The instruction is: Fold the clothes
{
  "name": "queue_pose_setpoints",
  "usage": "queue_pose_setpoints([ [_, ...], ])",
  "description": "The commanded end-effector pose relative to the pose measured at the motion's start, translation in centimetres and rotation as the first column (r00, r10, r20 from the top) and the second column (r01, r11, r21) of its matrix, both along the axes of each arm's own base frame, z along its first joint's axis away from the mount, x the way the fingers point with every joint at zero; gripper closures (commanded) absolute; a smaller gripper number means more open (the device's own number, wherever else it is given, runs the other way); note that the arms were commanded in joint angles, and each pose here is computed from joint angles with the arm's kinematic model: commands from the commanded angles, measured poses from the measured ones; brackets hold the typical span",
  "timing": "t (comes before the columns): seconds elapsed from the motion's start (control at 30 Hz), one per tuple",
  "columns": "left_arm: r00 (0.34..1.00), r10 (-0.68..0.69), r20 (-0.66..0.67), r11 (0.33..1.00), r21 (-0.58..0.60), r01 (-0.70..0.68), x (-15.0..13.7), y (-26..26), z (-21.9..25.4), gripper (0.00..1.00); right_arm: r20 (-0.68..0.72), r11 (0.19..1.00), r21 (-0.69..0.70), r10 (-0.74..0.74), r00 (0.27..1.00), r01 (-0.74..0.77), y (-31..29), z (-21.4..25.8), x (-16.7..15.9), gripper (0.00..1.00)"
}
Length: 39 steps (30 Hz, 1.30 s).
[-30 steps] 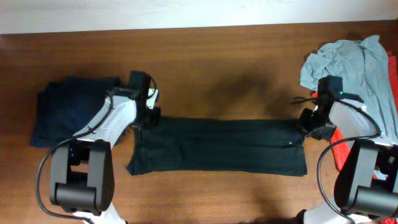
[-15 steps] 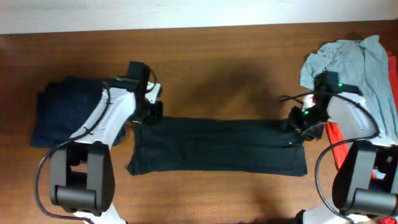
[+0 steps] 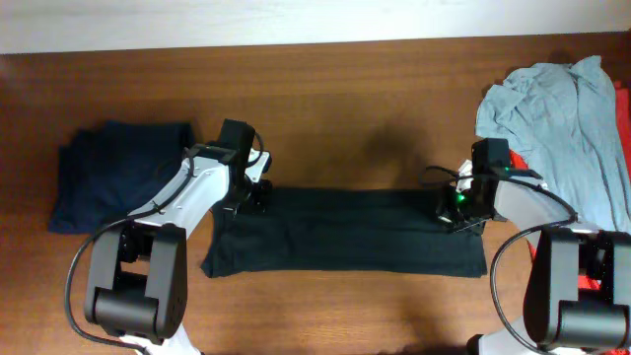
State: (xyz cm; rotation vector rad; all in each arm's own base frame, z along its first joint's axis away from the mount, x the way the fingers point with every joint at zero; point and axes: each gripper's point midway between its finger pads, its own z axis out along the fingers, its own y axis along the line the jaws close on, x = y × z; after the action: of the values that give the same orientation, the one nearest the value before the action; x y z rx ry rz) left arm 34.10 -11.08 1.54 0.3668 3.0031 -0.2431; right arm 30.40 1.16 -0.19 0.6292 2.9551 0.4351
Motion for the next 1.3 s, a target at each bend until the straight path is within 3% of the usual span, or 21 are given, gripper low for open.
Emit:
queue_pose_setpoints([
  [0.0, 1.000, -0.013, -0.005, 1.000, 0.000, 0.013, -0.1, 0.2, -0.5, 0.96, -0.006, 1.000, -0.023, -0.012, 1.000, 0.012, -0.3, -2.0, -0.2, 0.96],
  [0.17, 1.000, -0.013, 0.025, 1.000, -0.007, 0.014, 0.6, 0.0, -0.4, 0.96, 0.116, 0.996, -0.077, -0.041, 0.992, 0.050, -1.4, -1.7, 2.8, 0.96],
  [0.33, 0.998, -0.008, 0.068, 1.000, 0.019, 0.007, 1.6, 0.4, -0.3, 0.89, 0.199, 0.996, -0.068, -0.036, 0.979, 0.050, -1.4, -1.0, 4.8, 0.95],
  [0.43, 0.997, -0.005, 0.071, 0.999, 0.049, 0.001, 1.6, 0.9, -0.4, 0.89, 0.199, 0.999, -0.031, -0.028, 0.980, 0.035, -0.8, -0.5, 5.0, 0.90],
  [0.67, 0.996, -0.011, 0.088, 0.998, 0.070, 0.005, 2.1, 1.2, -1.3, 0.97, 0.208, 1.000, -0.002, -0.024, 0.978, 0.025, -0.3, 2.7, 5.4, 0.90],
  [0.9, 0.999, -0.037, 0.015, 0.995, 0.091, 0.035, 1.4, 1.4, -5.3, 0.99, 0.272, 1.000, -0.018, 0.001, 0.962, 0.004, -0.3, 7.0, 5.5, 0.89],
  [1.0, 0.998, -0.022, 0.053, 0.996, 0.089, 0.018, 2.9, 1.7, -6.6, 1.00, 0.281, 0.998, -0.059, -0.002, 0.960, 0.020, -1.0, 8.1, 4.9, 0.86],
  [1.17, 0.974, 0.047, 0.222, 0.997, 0.048, -0.059, 7.7, 3.2, -5.3, 1.00, 0.248, 0.994, -0.080, -0.046, 0.968, 0.068, -2.6, 7.9, 4.0, 0.77],
  [1.27, 0.964, 0.078, 0.255, 0.996, 0.010, -0.083, 9.1, 3.9, -4.5, 1.00, 0.232, 0.991, -0.077, -0.093, 0.968, 0.114, -4.2, 7.8, 3.5, 0.71],
])
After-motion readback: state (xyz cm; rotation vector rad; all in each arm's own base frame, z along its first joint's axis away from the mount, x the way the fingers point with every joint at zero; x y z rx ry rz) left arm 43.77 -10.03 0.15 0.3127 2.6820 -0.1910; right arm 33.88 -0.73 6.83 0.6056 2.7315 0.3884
